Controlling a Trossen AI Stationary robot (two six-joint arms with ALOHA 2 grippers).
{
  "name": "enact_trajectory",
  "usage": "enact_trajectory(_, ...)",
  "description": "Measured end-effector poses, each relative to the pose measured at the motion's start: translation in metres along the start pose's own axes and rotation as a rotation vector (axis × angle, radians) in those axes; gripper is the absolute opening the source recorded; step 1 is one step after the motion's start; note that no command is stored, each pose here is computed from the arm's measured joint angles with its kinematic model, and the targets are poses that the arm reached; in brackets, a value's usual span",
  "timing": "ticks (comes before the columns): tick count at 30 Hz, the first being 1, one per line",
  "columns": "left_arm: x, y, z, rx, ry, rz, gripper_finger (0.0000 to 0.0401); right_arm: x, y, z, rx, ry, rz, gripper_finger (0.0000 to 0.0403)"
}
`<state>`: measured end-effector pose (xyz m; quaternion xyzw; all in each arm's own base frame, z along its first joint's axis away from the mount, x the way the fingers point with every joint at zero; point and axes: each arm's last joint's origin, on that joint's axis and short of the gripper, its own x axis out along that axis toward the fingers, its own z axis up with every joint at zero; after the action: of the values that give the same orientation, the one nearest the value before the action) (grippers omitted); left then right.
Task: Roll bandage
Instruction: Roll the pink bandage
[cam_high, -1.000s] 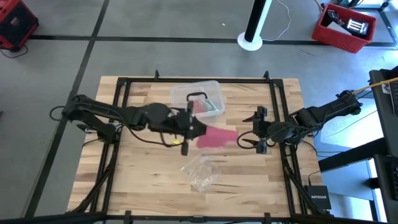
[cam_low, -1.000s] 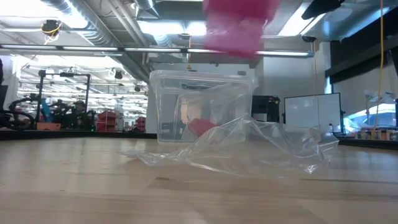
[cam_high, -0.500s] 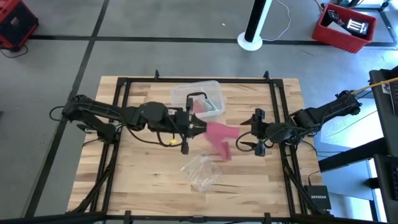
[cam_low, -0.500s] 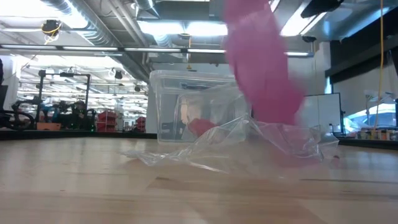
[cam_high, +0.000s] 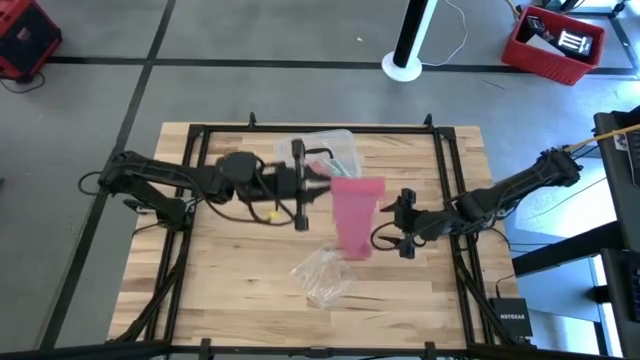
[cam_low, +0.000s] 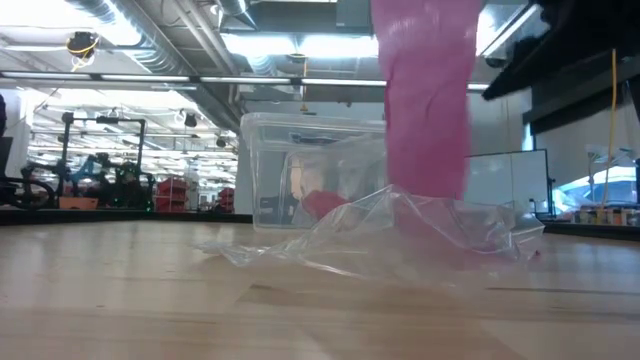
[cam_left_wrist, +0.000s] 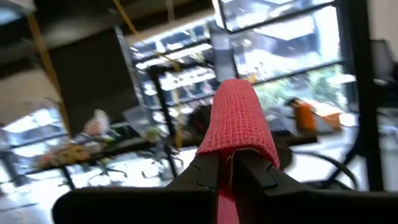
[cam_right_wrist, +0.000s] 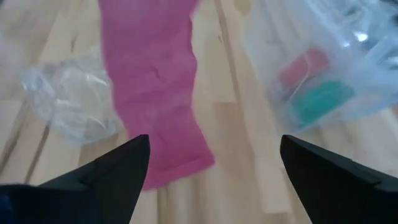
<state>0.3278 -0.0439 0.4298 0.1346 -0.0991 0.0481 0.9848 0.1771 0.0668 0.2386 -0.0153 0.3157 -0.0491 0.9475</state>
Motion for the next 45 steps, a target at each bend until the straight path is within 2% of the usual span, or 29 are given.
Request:
enact_trajectory(6, 0.001, 0.007, 0.006, 0.052, -0.069, 0.037, 0.0013, 0.024, 0.007, -0.028, 0.152, -0.083, 0.13, 0.0363)
enact_trajectory(10, 0.001, 0.008, 0.006, 0.102, -0.071, 0.041, 0.0013, 0.037, 0.012, -0.038, 0.21, -0.049, 0.193, 0.0363)
enact_trajectory(16, -0.002, 0.009, 0.009, 0.097, -0.072, 0.041, 0.0016, 0.051, 0.018, -0.039, 0.218, 0.0, 0.171, 0.0363)
enact_trajectory(20, -0.002, 0.007, 0.006, 0.098, -0.049, 0.031, 0.0018, 0.052, 0.016, -0.032, 0.221, -0.058, 0.069, 0.0363)
enact_trajectory(24, -0.002, 0.008, 0.007, 0.082, -0.054, 0.032, 0.0019, 0.052, 0.014, -0.025, 0.264, -0.177, -0.036, 0.0363)
enact_trajectory(30, -0.002, 0.007, 0.007, 0.083, -0.052, 0.031, 0.0019, 0.06, 0.017, -0.027, 0.345, -0.316, 0.015, 0.0363)
enact_trajectory(35, -0.001, 0.008, 0.006, 0.086, -0.045, 0.03, 0.0019, 0.076, 0.023, -0.033, 0.348, -0.318, 0.024, 0.036)
enact_trajectory(39, -0.001, 0.008, 0.006, 0.09, -0.045, 0.03, 0.002, 0.086, 0.026, -0.036, 0.36, -0.341, -0.001, 0.0331)
enact_trajectory(45, -0.001, 0.008, 0.006, 0.107, -0.045, 0.03, 0.002, 0.092, 0.025, -0.037, 0.388, -0.393, -0.125, 0.0252)
